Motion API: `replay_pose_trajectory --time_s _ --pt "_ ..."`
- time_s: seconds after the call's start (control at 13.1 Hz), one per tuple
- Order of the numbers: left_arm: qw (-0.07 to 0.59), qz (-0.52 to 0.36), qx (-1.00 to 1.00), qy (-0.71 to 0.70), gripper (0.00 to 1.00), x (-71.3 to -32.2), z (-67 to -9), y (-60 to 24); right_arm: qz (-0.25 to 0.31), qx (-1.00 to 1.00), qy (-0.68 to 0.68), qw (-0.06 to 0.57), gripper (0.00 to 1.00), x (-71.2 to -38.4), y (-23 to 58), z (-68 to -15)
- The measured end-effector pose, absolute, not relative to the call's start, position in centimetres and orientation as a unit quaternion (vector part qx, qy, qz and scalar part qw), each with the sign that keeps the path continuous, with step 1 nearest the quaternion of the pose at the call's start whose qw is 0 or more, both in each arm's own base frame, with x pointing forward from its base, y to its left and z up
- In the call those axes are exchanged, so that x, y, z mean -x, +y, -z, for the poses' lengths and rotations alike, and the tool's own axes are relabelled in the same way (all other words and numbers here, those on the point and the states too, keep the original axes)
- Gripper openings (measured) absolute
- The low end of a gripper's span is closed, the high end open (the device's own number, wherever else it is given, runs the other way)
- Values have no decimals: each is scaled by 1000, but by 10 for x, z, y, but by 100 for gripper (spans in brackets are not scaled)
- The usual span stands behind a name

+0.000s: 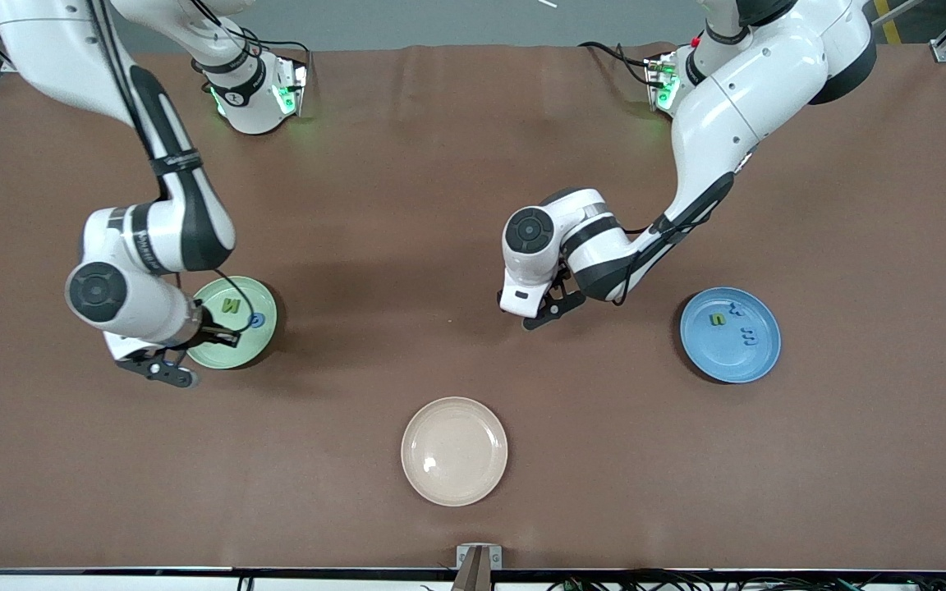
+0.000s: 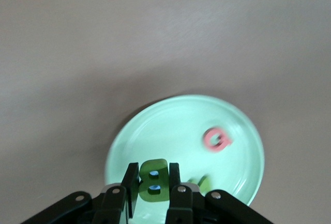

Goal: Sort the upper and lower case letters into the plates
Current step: 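Carry the B into the green plate while the left gripper lifts the b, then release the B while the left gripper carries the b to the blue plate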

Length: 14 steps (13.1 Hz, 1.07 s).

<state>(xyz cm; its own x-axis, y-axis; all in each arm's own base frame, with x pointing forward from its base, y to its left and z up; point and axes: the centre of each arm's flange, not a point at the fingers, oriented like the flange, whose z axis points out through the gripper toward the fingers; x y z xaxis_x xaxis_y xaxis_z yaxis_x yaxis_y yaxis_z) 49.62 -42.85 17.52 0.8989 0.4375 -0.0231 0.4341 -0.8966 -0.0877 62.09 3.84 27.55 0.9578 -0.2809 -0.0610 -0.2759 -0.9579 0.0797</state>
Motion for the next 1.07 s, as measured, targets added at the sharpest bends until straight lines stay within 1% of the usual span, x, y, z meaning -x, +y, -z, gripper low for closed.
replay_pose_trajectory --time_s 0.23,0.46,0.61,0.69,0.76,0.84,0.92,1.07 --pt "29 -21 974 -222 99 -494 -170 -429 24 -991 -127 29 27 -610 -1 -244" --pt "30 -21 974 -222 96 -493 -169 -429 19 -992 -122 26 27 -603 2 -222" --pt "25 -20 975 -222 75 -494 -171 -430 19 -992 -121 25 27 -601 4 -219" --pt "22 -19 975 -222 63 -494 -171 -431 18 -992 -120 25 27 -601 4 -219" --pt "22 -19 975 -222 63 -494 -171 -431 17 -992 -120 25 27 -601 4 -219" --pt "20 -19 974 -223 56 -495 -172 -431 14 -992 -120 24 27 -601 4 -218" --pt "20 -18 974 -224 47 -496 -173 -430 5 -993 -120 22 27 -598 4 -214" --pt "20 -18 974 -224 46 -497 -173 -429 -8 -993 -119 19 27 -588 5 -200"
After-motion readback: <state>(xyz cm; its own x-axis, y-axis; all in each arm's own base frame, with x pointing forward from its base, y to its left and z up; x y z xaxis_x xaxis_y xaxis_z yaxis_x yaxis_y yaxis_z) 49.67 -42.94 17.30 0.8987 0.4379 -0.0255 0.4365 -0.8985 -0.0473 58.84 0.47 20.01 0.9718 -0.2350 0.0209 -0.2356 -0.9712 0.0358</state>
